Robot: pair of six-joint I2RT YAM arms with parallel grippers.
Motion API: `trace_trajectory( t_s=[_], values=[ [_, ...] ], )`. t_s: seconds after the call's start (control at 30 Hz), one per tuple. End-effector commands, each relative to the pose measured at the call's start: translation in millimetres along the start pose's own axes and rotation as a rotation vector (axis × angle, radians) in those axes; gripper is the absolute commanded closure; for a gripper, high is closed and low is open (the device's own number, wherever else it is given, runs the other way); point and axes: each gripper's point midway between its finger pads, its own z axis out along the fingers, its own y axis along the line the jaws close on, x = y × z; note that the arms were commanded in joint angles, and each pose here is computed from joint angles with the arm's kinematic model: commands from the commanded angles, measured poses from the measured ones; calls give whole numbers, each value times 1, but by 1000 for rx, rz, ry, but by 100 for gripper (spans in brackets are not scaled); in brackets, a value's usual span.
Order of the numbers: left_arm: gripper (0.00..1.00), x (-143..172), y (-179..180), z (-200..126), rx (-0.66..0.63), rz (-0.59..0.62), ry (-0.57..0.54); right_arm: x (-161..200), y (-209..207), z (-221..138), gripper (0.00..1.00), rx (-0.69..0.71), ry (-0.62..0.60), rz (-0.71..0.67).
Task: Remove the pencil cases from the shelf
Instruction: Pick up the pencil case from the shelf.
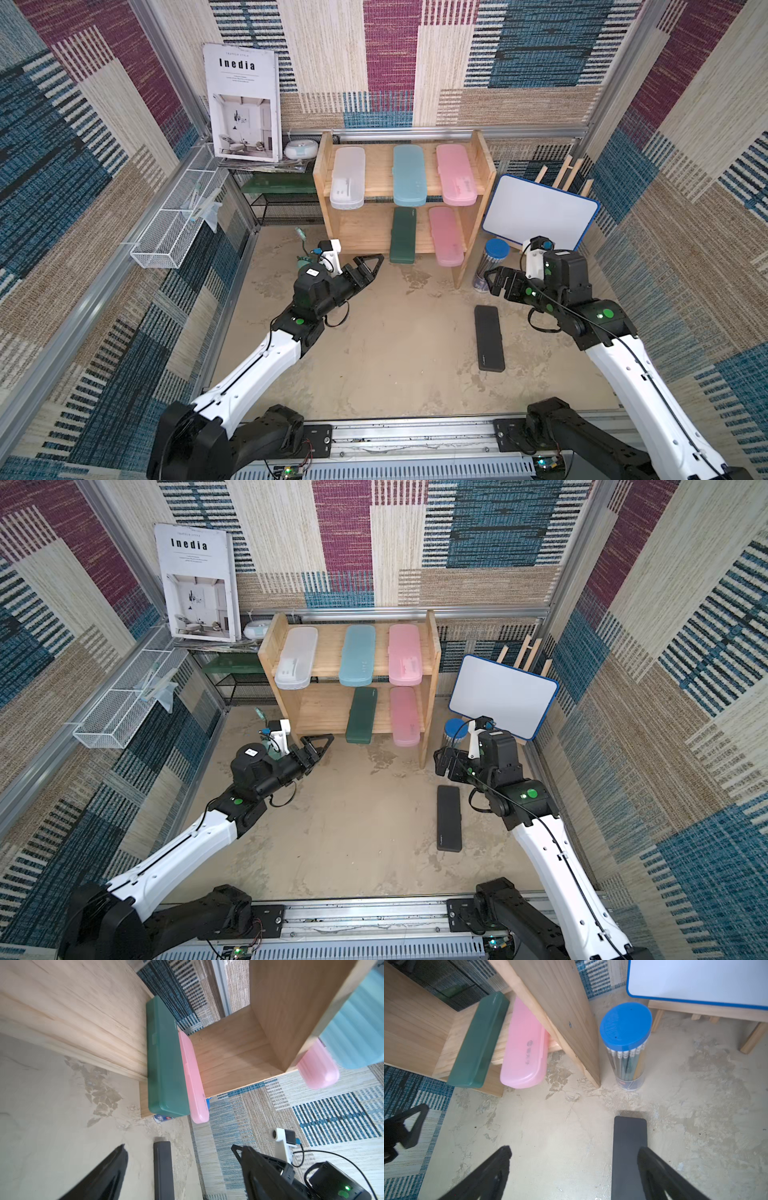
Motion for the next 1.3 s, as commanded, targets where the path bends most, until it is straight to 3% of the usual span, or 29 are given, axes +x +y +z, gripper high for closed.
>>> trace_trajectory(
  t_s=[0.0,0.23,0.57,0.67,0.97,1.1,1.27],
  values=[
    [10,0,-18,20,96,-39,35,-17,8,-3,1,-23,-55,-25],
    [10,6,-1,58,88,-101,84,-28,10,7,1,-6,-46,-26],
    [14,12,20,84,71,-147,100,-22,13,11,1,-27,-15,-31],
    [20,11,22,90,91,-164,95,-23,13,9,1,-24,-26,-44],
    [59,10,22,92,92,-173,89,-23,13,8,1,-26,-29,-58],
    [66,12,23,84,70,-157,88,-23,16,6,1,-38,-41,-70],
    [67,25,39,64,-28,-113,111,-27,19,0,1,-18,-67,-69]
  ],
)
